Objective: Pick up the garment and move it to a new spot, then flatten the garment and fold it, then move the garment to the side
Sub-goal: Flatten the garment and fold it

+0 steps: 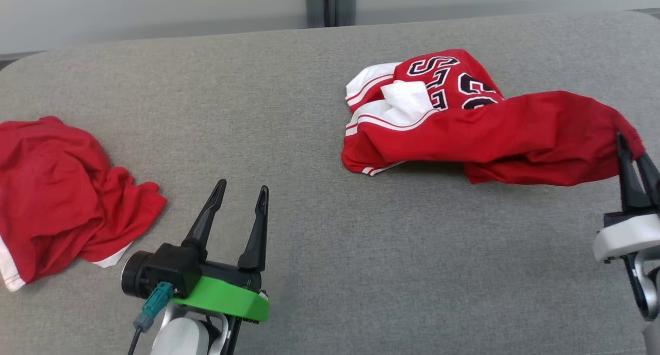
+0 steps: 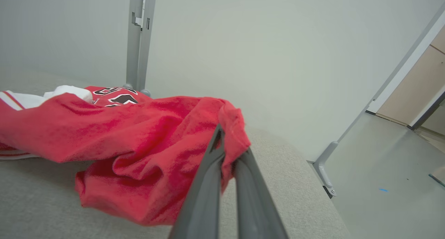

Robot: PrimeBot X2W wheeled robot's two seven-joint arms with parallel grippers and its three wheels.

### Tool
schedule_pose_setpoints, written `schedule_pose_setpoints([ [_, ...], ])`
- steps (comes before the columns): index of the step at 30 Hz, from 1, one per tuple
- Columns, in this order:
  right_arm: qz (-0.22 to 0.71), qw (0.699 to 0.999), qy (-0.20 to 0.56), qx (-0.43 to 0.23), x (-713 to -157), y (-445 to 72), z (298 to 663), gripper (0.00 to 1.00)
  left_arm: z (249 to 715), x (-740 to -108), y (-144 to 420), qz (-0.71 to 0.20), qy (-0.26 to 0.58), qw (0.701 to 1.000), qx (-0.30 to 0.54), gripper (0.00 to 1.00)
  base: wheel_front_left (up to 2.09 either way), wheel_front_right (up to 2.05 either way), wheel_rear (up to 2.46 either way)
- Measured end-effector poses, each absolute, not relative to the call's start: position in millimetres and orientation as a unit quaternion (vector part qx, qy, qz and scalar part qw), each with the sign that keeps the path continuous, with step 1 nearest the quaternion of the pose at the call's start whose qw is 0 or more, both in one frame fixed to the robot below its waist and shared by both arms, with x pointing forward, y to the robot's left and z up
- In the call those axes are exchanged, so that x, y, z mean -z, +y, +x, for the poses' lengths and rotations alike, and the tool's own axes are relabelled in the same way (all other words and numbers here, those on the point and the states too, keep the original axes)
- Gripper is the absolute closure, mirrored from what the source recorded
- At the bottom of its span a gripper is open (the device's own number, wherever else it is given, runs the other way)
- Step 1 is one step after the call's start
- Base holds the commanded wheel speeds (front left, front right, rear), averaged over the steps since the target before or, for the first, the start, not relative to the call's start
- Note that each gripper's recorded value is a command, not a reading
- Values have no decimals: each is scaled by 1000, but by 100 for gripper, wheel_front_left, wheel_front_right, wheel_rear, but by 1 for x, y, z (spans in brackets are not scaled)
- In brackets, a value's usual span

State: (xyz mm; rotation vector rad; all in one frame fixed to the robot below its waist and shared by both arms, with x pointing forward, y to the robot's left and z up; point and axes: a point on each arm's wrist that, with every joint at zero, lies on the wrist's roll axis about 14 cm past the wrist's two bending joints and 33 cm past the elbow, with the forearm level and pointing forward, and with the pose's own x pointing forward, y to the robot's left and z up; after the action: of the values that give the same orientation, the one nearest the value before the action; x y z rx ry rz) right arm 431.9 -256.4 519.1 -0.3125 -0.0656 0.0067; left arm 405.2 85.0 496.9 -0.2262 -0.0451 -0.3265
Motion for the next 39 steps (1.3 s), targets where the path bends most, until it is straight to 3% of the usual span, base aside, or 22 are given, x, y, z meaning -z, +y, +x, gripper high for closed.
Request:
schedule_pose_setpoints([
  [5, -200, 977, -11, 70, -529, -315, 395, 100, 407, -505, 66, -116, -31, 974, 190, 0, 0, 0, 0],
  [6, -202, 975, -8, 89, -532, -326, 389, 84, 407, -505, 63, -117, -32, 974, 194, 0, 0, 0, 0],
  [7, -200, 974, -4, 104, -532, -334, 384, 3, 407, -506, 61, -117, -33, 973, 198, 0, 0, 0, 0],
  [8, -192, 975, -3, 115, -531, -337, 380, 0, 407, -507, 58, -117, -34, 972, 201, 0, 0, 0, 0],
  [14, -125, 988, -39, 86, -534, -294, 386, 0, 404, -508, 53, -115, -34, 971, 209, 0, 0, 0, 0],
  [23, -26, 994, -95, -49, -546, -190, 407, 0, 400, -513, 64, -109, -41, 974, 195, 0, 0, 0, 0],
  [31, 55, 989, -57, -123, -518, -125, 411, 0, 394, -514, 88, -114, -44, 979, 160, 0, 0, 0, 0],
  [39, 36, 989, -21, -144, -497, -111, 436, 0, 389, -506, 103, -113, -34, 984, 136, 0, 0, 0, 0],
])
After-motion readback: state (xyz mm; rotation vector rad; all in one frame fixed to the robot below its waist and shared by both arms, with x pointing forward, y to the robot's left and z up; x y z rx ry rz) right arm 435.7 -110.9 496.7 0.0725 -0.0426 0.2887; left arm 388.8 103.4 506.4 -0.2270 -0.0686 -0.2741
